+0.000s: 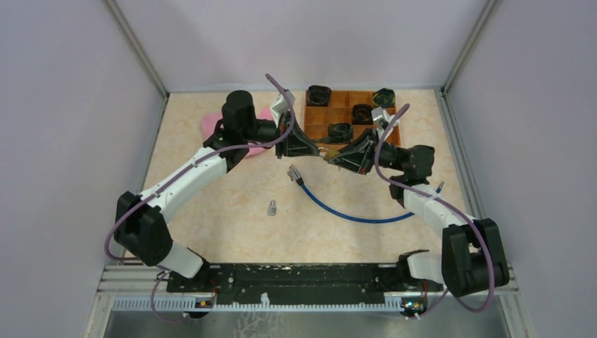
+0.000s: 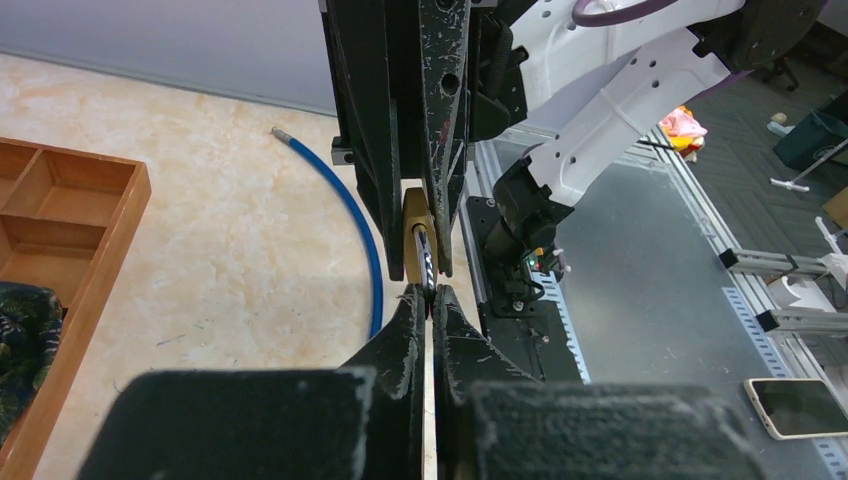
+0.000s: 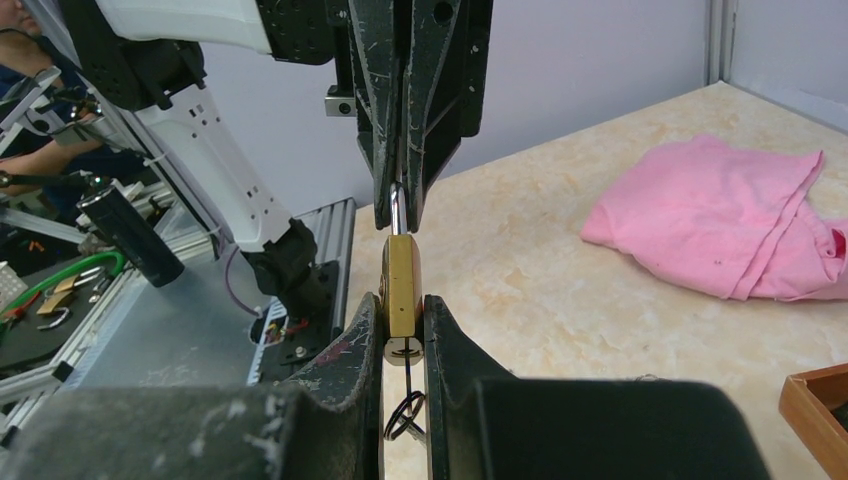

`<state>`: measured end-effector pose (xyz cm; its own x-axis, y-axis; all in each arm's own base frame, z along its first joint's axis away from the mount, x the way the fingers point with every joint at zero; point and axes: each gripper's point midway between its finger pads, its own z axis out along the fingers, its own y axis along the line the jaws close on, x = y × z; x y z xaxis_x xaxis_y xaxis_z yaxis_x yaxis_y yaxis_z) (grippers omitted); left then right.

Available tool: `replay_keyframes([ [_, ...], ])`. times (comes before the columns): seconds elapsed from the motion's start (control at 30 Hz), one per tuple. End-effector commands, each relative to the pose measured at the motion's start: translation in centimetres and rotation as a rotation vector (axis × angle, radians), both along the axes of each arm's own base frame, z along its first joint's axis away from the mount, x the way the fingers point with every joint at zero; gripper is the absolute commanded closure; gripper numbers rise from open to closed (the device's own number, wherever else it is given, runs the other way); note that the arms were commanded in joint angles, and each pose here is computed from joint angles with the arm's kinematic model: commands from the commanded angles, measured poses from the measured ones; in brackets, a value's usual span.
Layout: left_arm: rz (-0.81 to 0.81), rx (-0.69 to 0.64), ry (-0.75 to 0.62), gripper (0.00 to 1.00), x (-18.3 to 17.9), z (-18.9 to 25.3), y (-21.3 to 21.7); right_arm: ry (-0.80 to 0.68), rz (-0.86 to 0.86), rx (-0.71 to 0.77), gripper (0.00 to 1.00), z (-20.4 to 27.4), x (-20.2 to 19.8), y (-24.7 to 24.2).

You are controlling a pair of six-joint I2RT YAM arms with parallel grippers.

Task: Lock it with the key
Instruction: Lock the lock.

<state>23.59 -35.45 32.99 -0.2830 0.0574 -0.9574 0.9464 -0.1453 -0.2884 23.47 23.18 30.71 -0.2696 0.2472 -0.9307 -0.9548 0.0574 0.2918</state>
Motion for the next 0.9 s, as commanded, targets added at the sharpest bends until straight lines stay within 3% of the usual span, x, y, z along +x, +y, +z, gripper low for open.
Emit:
replay_keyframes([
  [0.0, -0.110, 0.045, 0.067, 1.00, -3.1, -2.9, -2.3, -0.136, -0.012, 0.080, 1.00, 3.5, -0.2, 1.1],
  [0.57, -0.150, 0.067, 0.076, 1.00, -4.4, -4.3, -3.4, -0.150, -0.009, 0.069, 1.00, 3.3, -0.2, 1.4],
  [0.77, -0.126, 0.080, 0.003, 1.00, -4.0, -3.8, -3.0, -0.174, -0.029, 0.002, 1.00, 2.0, 0.3, 1.3],
  [0.87, -0.097, 0.094, -0.054, 1.00, -3.3, -3.3, -2.6, -0.146, -0.025, -0.075, 0.81, 0.6, 1.0, 1.3],
])
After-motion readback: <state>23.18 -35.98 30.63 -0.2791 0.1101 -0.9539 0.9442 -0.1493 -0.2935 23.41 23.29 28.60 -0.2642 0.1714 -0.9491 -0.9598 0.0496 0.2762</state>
